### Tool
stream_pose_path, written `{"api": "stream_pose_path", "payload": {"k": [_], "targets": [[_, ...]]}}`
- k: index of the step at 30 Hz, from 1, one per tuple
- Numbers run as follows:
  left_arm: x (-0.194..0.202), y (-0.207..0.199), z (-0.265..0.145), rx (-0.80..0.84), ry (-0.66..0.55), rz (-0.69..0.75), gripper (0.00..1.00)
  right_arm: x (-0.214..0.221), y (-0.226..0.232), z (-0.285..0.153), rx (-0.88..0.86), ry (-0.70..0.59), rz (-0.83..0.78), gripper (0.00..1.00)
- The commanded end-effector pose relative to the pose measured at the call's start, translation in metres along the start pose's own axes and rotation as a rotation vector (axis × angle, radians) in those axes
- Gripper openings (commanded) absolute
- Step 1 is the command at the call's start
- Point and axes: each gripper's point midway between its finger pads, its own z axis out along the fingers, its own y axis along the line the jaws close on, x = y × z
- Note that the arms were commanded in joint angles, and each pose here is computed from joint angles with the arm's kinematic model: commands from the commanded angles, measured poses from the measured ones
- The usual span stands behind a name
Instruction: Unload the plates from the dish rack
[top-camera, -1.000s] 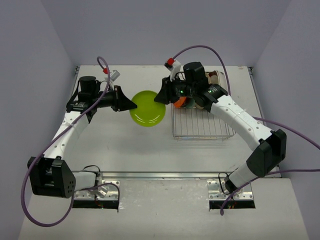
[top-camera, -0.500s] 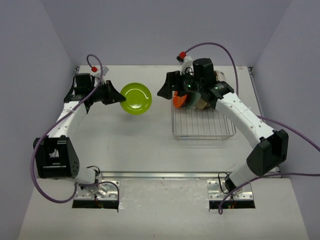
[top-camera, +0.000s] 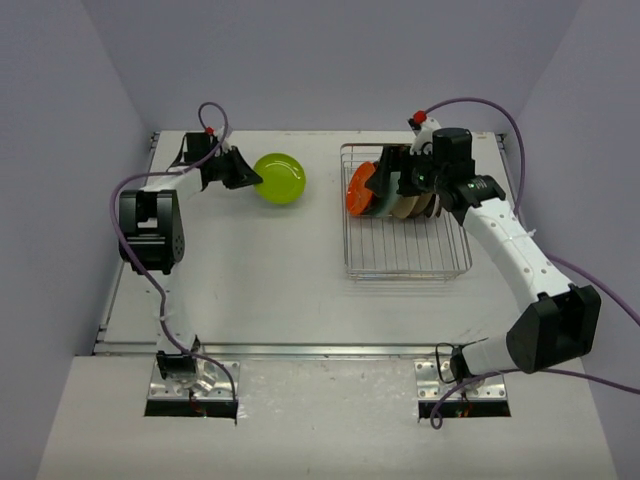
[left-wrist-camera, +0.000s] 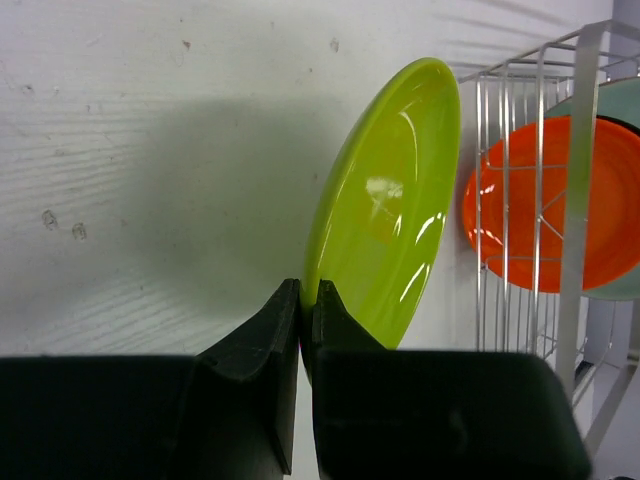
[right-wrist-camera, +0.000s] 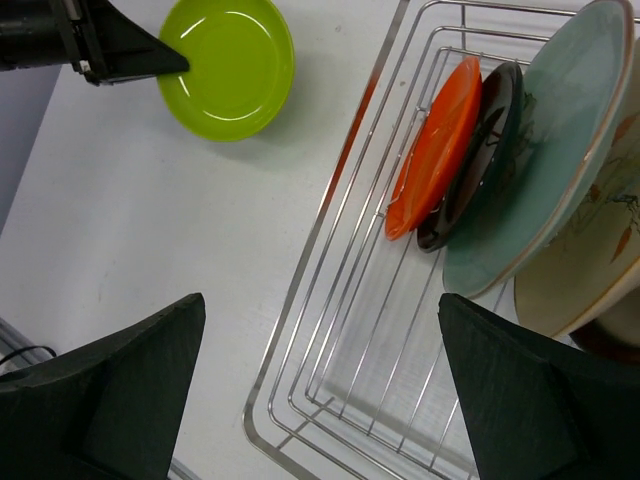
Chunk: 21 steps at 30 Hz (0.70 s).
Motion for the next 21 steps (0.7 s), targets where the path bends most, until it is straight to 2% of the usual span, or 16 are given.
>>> {"api": "stream_pose_path", "payload": {"k": [1, 4, 11, 21], "targets": [[-0.027, -0.025, 0.023, 0.052, -0.077, 0.071, 0.00, -0.006, -0.009, -0.015, 0.064, -0.053, -0.060, 0.98], [-0.016, -0.020, 0.048, 0.030, -0.043, 0.064, 0.00, -0.004, -0.014, -0.019, 0.086, -0.053, -0.069, 0.98], [-0.024, -0.006, 0.071, 0.001, -0.043, 0.048, 0.00, 0.002, -0.024, -0.023, 0.117, -0.034, -0.060, 0.99], [-0.021, 0.011, 0.089, -0.025, -0.023, 0.030, 0.14, 0.007, -0.029, -0.018, 0.123, -0.008, -0.045, 0.99]]}}
